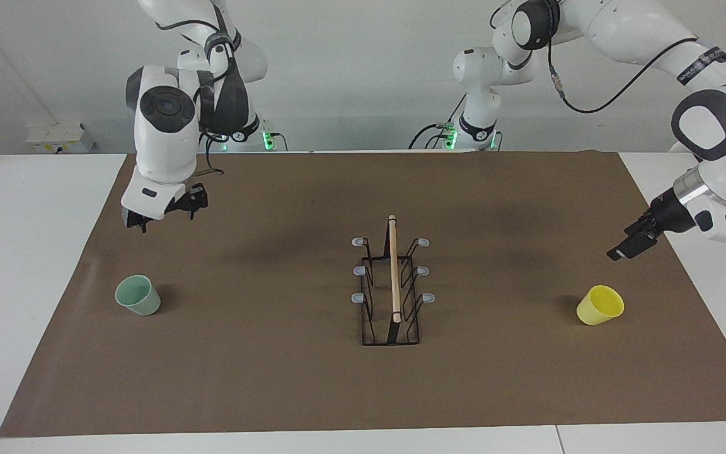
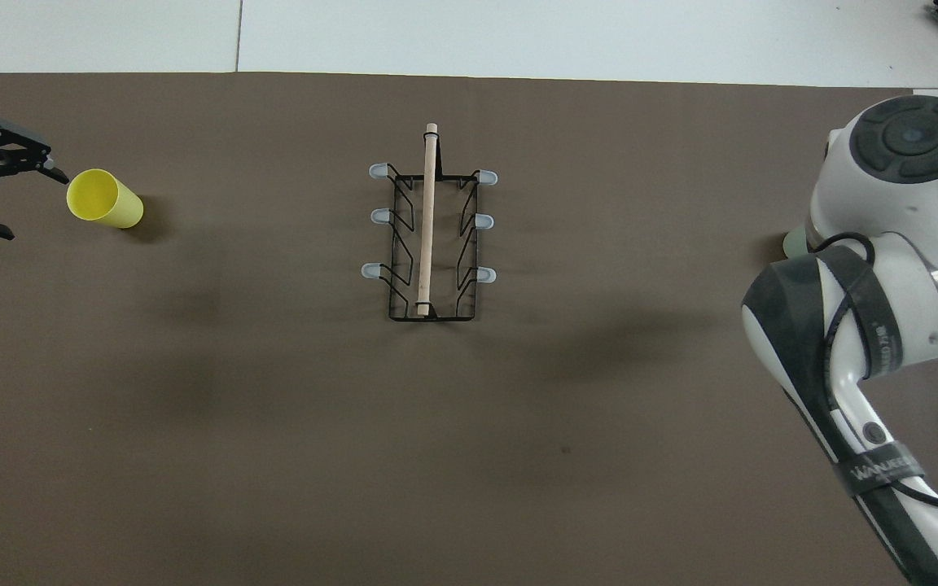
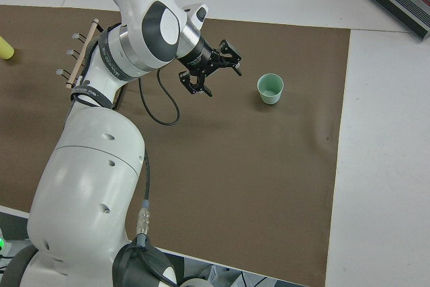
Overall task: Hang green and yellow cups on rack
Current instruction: 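Reach the left gripper to the yellow cup while the right gripper reaches the green cup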
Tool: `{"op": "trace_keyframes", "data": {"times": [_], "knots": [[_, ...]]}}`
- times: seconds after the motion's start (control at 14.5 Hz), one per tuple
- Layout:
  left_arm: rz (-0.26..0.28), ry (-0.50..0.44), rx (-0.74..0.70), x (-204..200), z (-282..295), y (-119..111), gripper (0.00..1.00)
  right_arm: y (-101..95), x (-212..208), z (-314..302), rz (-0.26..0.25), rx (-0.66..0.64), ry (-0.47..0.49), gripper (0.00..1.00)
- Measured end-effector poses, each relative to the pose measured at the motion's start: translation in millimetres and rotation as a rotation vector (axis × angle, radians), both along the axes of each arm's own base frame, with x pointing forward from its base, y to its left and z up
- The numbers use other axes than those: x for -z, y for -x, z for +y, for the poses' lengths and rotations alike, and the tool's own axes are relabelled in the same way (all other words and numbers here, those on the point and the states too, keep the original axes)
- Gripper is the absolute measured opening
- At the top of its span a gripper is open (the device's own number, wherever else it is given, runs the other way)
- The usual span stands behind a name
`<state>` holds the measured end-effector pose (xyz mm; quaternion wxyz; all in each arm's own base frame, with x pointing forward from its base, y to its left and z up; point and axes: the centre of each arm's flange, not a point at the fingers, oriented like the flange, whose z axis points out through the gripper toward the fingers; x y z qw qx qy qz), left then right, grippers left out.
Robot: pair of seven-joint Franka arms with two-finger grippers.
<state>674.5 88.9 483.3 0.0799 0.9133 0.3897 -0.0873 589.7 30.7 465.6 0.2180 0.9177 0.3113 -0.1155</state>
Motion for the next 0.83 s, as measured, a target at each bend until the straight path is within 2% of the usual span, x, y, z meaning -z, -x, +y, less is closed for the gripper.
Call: {"op": "trace_keyframes", "data": {"times": [0.07, 0.21, 0.41, 0.48, 0.69, 0.83], "knots": [[0.025, -0.001, -0.087, 13, 0, -8, 1.0, -0.7, 15, -1, 0.015, -0.066, 0.044, 1.0], [0.043, 0.024, -0.263, 37, 11, -24, 1.0, 1.8, 41, 4, 0.017, -0.173, 0.107, 1.0], [0.061, 0.074, -0.48, 69, 55, -31, 1.0, 4.5, 50, 10, 0.031, -0.257, 0.122, 1.0], [0.057, 0.088, -0.539, 77, 65, -33, 1.0, 6.3, 50, 7, 0.057, -0.28, 0.125, 1.0], [0.091, 0.136, -0.703, 107, 92, -35, 1.0, 10.4, 55, -2, 0.225, -0.489, 0.214, 1.0], [0.103, 0.181, -0.795, 130, 110, -36, 1.0, 10.7, 60, -4, 0.311, -0.617, 0.283, 1.0]]}}
